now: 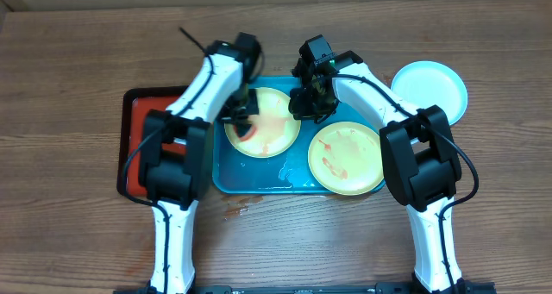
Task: Clean dirty plates on tray and stack at the side
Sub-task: 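Scrub the yellow plate with the left-held sponge while right grips its rim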
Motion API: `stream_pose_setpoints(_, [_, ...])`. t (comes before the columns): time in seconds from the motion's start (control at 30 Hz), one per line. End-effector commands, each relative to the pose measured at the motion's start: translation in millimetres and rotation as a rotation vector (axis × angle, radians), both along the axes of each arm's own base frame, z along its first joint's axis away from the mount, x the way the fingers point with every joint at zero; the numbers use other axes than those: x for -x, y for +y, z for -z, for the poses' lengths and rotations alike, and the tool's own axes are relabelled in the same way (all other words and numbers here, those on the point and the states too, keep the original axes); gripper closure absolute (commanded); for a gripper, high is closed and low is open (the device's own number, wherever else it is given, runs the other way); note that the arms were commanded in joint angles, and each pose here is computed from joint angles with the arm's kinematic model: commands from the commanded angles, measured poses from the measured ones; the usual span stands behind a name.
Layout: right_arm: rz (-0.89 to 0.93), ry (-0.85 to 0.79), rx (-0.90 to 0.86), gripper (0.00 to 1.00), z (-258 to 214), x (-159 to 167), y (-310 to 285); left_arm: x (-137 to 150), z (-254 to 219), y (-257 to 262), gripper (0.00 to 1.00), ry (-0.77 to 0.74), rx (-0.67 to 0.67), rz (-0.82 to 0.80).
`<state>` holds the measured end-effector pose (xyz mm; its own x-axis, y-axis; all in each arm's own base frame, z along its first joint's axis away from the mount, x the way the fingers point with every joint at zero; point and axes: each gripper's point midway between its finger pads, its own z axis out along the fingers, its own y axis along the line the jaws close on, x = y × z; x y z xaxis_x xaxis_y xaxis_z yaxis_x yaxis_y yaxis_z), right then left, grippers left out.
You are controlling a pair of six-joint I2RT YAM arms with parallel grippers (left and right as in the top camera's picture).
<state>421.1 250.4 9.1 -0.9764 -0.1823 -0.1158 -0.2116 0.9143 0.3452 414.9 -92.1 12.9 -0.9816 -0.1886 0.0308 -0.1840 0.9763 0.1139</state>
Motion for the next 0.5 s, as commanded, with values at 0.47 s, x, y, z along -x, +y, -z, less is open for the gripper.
stream_pose_setpoints(0.47, [0.016, 0.007, 0.038, 0.96, 11.2, 0.8, -9.8, -31.0, -4.8, -81.4, 0.96, -0.081, 0.443, 0.084])
